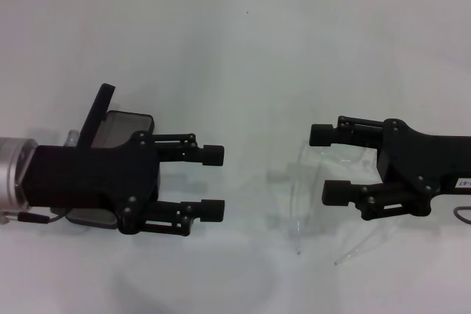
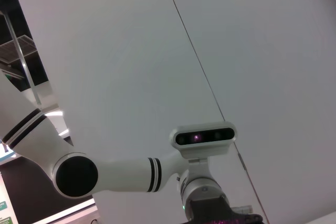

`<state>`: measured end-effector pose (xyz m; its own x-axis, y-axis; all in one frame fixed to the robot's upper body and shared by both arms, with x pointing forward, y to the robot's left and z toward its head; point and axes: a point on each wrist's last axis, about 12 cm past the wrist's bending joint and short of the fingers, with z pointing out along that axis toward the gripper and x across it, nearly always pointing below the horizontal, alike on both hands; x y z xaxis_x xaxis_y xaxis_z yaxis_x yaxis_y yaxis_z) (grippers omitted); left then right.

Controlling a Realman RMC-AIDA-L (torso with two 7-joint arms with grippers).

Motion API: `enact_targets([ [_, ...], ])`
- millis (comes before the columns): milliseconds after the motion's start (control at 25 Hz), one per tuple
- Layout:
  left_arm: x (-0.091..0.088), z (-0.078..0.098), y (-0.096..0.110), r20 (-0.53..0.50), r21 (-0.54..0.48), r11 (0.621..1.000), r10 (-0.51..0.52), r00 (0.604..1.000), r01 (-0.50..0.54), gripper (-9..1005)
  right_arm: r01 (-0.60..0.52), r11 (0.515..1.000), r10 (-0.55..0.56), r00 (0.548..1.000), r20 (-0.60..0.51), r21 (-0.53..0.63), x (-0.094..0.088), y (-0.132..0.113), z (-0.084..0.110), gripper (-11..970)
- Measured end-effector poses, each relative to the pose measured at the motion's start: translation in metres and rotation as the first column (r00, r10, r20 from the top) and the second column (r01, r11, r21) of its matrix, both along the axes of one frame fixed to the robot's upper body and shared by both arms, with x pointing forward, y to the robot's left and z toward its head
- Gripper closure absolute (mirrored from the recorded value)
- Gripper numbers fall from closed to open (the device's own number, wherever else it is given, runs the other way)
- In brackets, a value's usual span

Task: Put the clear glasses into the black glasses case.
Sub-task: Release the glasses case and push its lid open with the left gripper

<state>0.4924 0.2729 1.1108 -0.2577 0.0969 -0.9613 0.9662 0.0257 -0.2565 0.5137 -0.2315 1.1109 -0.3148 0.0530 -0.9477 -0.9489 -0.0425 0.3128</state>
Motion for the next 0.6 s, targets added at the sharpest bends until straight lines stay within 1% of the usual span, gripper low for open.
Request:
enact_targets([
  [440, 0.0002, -0.0001, -0.0015, -0.001, 0.002, 1.0, -0.007, 1.0, 0.007, 268, 0.005, 1.0, -0.005, 1.0, 0.0, -0.002, 0.0002, 0.0, -0.0008, 90],
  [600, 0.0024, 0.002, -0.0012, -0.001, 0.004, 1.0, 0.005, 1.0, -0.005, 275, 0.033, 0.999, -0.033, 0.999, 0.003, -0.009, 0.0001, -0.0029, -0.0032, 90],
])
